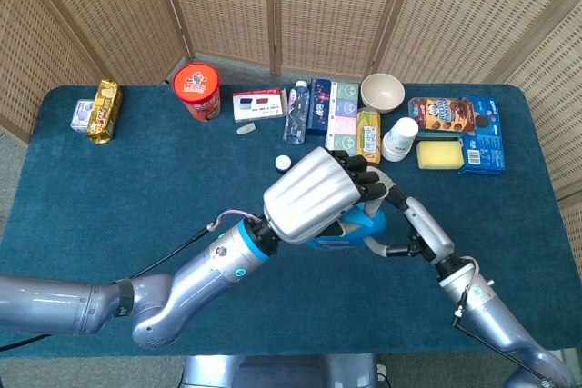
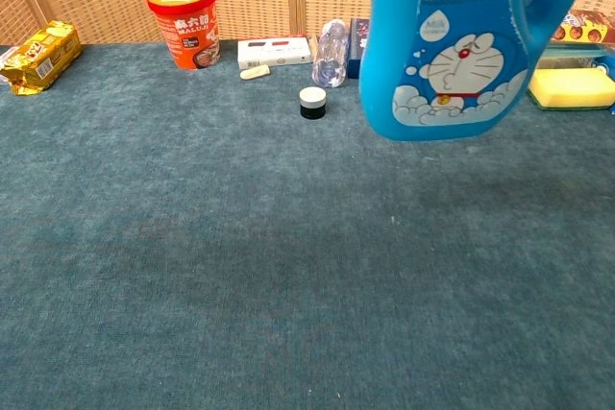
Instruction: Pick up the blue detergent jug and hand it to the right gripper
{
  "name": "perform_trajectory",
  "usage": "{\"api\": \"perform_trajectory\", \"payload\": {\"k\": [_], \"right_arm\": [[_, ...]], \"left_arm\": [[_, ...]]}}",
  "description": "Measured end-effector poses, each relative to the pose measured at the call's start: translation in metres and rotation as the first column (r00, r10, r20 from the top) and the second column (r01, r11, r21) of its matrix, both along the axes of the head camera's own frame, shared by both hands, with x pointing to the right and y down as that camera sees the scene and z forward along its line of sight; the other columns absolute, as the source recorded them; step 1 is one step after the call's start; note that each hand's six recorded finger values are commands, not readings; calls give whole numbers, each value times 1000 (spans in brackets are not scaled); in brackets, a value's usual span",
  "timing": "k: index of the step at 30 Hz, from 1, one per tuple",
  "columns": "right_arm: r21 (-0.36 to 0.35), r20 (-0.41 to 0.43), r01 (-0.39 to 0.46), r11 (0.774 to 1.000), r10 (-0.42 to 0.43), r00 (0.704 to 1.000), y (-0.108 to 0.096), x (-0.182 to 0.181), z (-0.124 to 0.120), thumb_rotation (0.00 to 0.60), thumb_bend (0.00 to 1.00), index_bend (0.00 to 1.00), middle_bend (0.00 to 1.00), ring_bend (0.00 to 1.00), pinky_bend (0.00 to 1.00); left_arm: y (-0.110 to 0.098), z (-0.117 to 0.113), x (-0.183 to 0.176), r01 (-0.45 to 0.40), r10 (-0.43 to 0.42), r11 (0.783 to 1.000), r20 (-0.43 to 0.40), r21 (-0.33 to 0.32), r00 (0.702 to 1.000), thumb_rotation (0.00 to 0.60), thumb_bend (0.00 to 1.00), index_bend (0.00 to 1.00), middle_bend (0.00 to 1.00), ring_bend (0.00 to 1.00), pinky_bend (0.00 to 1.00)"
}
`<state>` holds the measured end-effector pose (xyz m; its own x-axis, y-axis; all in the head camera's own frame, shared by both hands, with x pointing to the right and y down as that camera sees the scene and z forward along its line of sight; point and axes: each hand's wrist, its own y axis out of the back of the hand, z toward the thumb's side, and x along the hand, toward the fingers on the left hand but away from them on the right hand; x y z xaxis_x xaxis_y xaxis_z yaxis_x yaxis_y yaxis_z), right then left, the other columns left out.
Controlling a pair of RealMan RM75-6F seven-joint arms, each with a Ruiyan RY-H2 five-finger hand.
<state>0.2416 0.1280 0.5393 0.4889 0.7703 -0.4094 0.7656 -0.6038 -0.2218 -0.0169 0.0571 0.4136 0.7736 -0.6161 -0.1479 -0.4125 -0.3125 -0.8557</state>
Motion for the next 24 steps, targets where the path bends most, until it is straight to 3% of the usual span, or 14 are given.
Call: {"api": "perform_trajectory", "payload": {"k": [8, 16, 20, 24], "right_arm": [[3, 4, -24, 1000, 24, 1000, -5, -6, -2, 600, 381, 155, 389, 264, 122], [14, 16, -52, 999, 51, 999, -5, -14, -1, 600, 529, 449, 642, 446, 455], [9, 43, -48, 999, 48, 998, -5, -19, -4, 600, 663, 625, 760, 530, 579], [14, 54, -39, 999, 38, 998, -4, -22, -8, 600, 752, 664, 783, 542, 649]], "left_arm": [[3, 1, 9, 0, -1, 1000, -32, -24, 999, 600, 452, 716, 639, 526, 677], [3, -4, 12, 10, -11, 1000, -55, -27, 998, 600, 452, 716, 639, 526, 677], [4, -1, 12, 12, -14, 999, -56, -35, 998, 600, 452, 716, 639, 526, 677], [3, 1, 11, 22, -24, 999, -61, -40, 998, 600, 449, 713, 639, 526, 677]]}}
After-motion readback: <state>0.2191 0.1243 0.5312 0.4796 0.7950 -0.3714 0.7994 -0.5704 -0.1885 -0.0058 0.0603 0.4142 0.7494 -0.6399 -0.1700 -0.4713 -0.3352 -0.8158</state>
